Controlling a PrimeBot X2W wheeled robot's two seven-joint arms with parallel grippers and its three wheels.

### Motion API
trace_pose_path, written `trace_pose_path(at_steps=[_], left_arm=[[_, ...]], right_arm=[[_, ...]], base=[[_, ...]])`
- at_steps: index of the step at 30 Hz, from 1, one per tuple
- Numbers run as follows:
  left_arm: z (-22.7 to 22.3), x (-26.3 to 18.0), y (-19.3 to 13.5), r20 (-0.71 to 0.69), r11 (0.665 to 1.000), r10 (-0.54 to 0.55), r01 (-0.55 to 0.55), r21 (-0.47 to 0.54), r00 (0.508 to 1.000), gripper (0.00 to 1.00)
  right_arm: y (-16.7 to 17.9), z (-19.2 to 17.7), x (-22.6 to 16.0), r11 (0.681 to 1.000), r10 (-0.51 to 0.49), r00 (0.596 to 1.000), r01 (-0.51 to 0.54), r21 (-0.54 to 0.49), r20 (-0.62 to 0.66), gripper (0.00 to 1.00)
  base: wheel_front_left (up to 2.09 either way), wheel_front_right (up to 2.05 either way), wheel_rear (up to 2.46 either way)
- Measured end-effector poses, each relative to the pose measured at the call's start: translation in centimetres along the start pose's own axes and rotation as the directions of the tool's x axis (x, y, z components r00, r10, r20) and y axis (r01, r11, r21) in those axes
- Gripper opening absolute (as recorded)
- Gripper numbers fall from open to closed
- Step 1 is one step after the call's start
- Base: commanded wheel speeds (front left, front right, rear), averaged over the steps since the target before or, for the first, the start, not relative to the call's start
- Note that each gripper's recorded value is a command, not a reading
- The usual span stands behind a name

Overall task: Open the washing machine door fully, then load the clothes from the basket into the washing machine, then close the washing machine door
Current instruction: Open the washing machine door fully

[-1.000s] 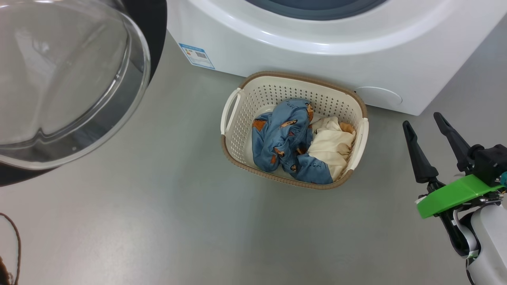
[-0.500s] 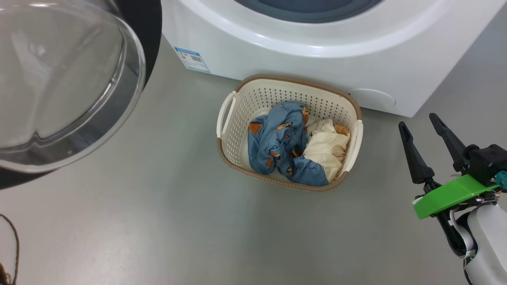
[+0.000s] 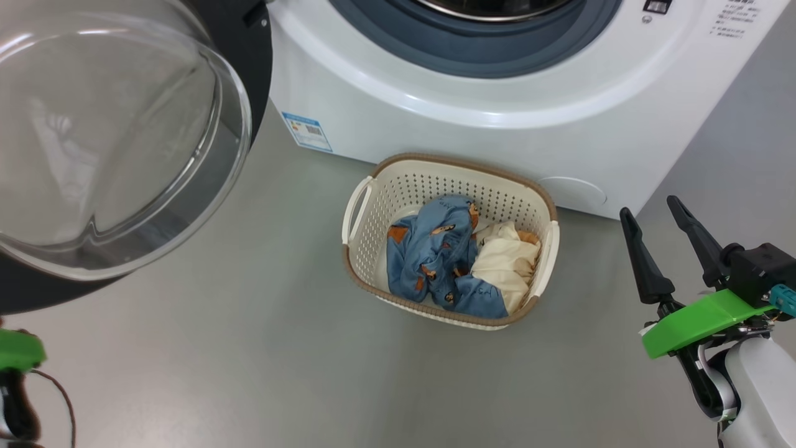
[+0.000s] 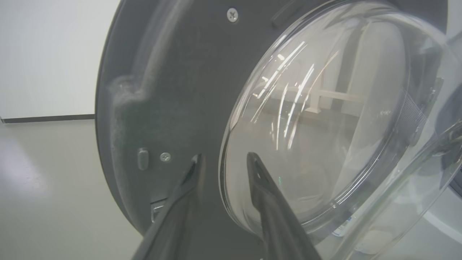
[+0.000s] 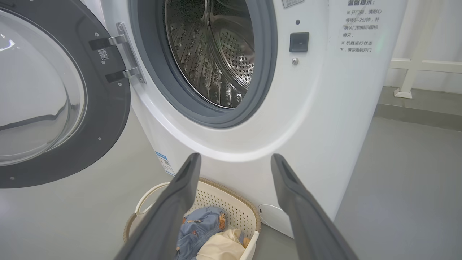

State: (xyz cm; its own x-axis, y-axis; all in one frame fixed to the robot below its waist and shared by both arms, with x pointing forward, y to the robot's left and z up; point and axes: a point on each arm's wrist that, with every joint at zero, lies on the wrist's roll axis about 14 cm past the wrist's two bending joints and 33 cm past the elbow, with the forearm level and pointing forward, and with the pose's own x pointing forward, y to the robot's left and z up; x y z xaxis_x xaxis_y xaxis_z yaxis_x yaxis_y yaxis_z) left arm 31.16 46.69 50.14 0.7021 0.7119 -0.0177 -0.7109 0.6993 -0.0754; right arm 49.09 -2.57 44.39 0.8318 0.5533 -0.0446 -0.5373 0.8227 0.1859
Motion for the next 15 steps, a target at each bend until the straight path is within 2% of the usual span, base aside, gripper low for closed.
trace_pose_path(at_steps=[1,2,8,15], left_arm=[[0.1,-0.2,-0.3,0.005,1.0,-0.014,0.014,0.003,1.0,0.96],[0.1,-0.4,-0.8,0.008,1.0,-0.03,0.03,0.005,1.0,1.0],[-0.4,-2.0,-3.7,0.011,0.99,-0.136,0.136,0.021,0.991,1.0],[-1.1,-3.5,-7.4,0.006,0.965,-0.26,0.26,0.035,0.966,1.0]], right_arm=[[0.0,0.2,-0.1,1.0,-0.003,1.0,0.003,0.001,0.005,1.0],[0.1,0.5,-0.2,1.0,-0.006,1.0,0.006,0.001,0.01,1.0],[-0.2,1.0,-1.5,0.999,-0.035,0.999,0.035,0.01,0.021,1.0],[-1.2,2.1,-3.1,0.996,-0.089,0.995,0.089,0.014,0.046,1.0]], base=[[0.0,0.0,0.0],[0.0,0.0,0.0],[0.0,0.0,0.0],[0.0,0.0,0.0]])
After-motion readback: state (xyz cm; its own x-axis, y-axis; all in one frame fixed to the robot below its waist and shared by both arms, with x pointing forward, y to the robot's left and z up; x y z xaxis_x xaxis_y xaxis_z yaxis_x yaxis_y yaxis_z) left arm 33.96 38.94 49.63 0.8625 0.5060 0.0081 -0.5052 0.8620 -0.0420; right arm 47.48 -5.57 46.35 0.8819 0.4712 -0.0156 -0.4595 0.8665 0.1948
